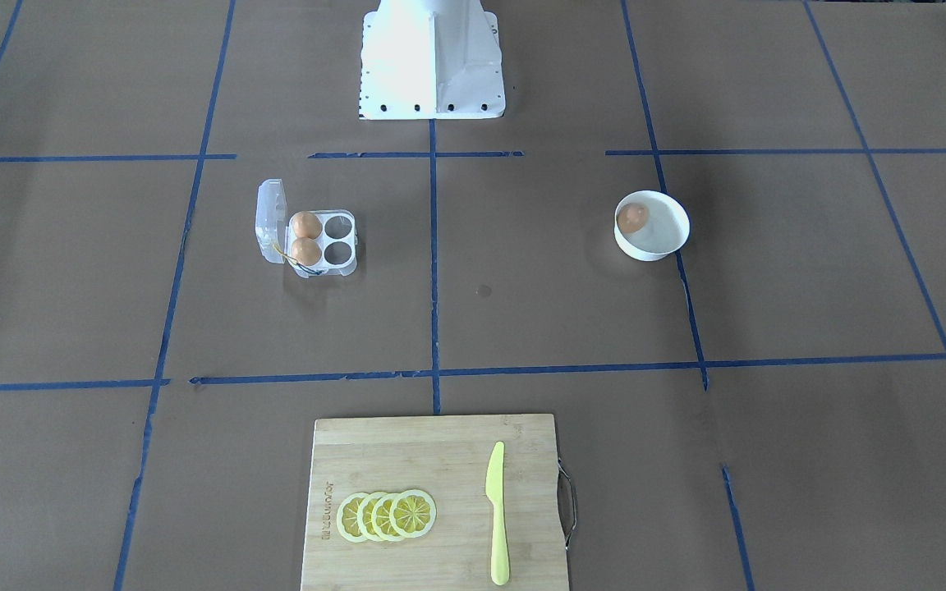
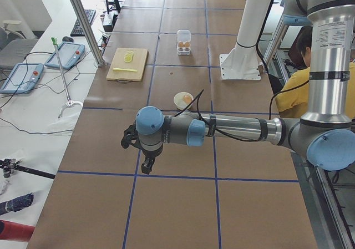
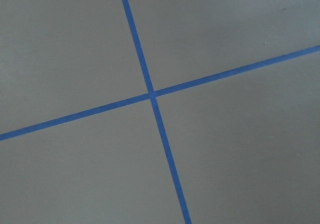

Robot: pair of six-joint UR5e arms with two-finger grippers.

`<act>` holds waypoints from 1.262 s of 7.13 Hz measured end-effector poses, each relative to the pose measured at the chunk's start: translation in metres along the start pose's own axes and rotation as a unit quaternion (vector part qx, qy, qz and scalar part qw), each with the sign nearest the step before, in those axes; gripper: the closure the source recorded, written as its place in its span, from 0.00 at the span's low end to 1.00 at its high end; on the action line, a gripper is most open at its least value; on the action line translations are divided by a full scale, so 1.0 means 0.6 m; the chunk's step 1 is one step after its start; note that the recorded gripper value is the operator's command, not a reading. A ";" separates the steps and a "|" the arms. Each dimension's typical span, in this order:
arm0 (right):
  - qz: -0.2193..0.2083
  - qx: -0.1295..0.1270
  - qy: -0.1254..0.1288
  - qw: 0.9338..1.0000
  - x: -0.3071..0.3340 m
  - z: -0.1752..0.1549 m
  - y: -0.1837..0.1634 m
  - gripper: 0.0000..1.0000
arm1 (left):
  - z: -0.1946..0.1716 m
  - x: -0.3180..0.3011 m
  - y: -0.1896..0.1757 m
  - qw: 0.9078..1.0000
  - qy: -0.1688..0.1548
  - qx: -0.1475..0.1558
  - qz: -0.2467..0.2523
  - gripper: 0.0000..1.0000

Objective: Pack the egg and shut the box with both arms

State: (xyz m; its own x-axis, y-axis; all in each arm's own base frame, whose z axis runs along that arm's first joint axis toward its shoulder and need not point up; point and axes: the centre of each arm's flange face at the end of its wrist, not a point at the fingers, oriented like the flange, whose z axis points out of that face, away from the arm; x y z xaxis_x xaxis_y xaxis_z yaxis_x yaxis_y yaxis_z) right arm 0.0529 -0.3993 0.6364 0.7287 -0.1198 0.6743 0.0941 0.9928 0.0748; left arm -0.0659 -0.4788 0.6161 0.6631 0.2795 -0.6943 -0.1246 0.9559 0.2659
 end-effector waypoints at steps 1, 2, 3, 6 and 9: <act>0.000 0.000 0.000 1.000 0.000 0.000 0.000 0.00 | -0.001 0.001 -0.001 1.000 -0.001 0.001 0.002 0.00; 0.000 0.000 0.000 1.000 0.000 0.000 0.000 0.00 | -0.004 0.003 -0.003 1.000 -0.002 0.004 0.007 0.00; -0.001 0.000 0.000 1.000 0.000 0.000 0.000 0.00 | -0.005 0.003 -0.002 1.000 -0.002 0.005 0.008 0.00; 0.001 0.000 -0.001 1.000 0.000 0.000 0.000 0.00 | -0.009 0.009 -0.008 0.999 -0.003 0.020 0.025 0.00; 0.004 -0.002 0.000 1.000 0.006 0.007 0.006 0.00 | -0.019 0.021 -0.023 0.995 -0.014 0.064 0.076 0.00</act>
State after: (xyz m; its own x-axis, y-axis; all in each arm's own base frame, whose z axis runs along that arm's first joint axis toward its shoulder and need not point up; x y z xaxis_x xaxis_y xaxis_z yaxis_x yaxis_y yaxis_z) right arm 0.0533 -0.3963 0.6422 0.7294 -0.1127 0.6748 0.0912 0.9936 0.0673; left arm -0.0646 -0.4875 0.5961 0.6640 0.4163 -0.6211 -0.1318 0.8829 0.4508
